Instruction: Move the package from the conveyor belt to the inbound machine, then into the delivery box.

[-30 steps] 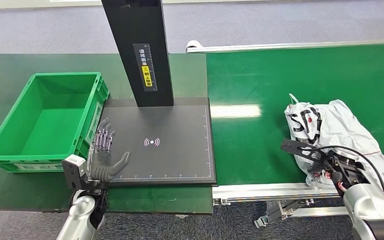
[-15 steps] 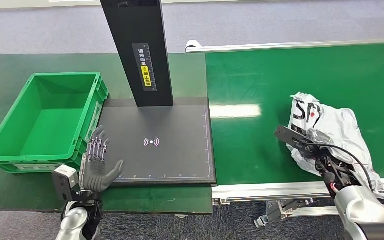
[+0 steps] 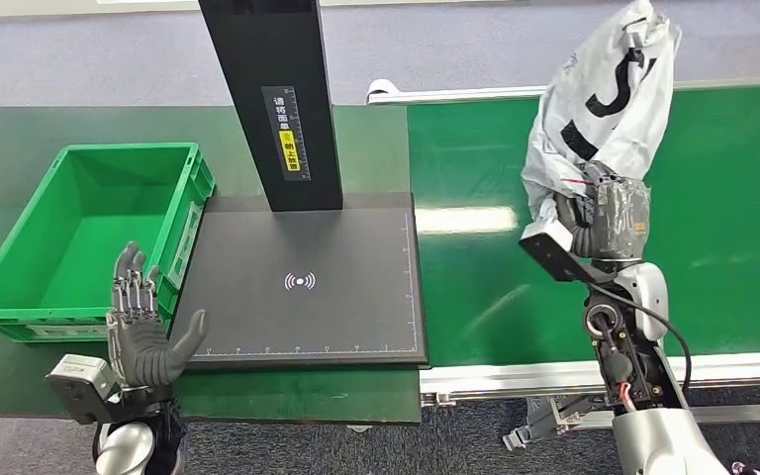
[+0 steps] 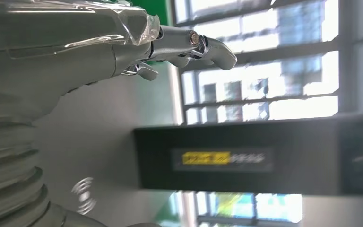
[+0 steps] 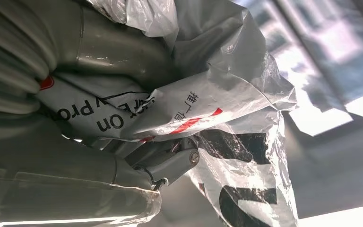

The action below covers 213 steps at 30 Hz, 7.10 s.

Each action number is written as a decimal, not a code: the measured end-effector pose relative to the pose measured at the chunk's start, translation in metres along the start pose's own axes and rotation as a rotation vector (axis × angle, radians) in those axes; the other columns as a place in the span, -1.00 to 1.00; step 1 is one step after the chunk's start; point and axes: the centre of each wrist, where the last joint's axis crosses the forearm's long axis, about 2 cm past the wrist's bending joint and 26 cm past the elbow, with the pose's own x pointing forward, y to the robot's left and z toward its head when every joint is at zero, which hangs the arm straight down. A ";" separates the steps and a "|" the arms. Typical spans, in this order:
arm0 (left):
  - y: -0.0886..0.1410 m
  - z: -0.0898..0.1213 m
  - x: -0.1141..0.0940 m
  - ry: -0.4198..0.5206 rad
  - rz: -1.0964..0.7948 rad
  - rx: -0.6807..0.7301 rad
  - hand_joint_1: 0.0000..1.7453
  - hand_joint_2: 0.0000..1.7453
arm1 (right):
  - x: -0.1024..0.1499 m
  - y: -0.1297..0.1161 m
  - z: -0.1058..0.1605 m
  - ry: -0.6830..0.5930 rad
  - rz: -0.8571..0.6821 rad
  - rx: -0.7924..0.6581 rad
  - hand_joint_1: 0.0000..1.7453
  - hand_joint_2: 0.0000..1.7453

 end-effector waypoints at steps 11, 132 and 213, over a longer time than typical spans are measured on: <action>-0.002 -0.032 0.026 -0.160 -0.055 0.157 -1.00 1.00 | 0.120 0.043 -0.002 -0.532 -0.032 0.205 1.00 1.00; -0.043 -0.009 -0.005 0.020 0.053 -0.352 -1.00 1.00 | 0.089 0.074 0.014 0.070 -1.460 0.352 -1.00 1.00; -0.052 -0.108 0.027 -0.378 -0.330 -0.044 0.98 1.00 | 0.080 0.095 0.042 0.313 -1.381 0.561 -1.00 1.00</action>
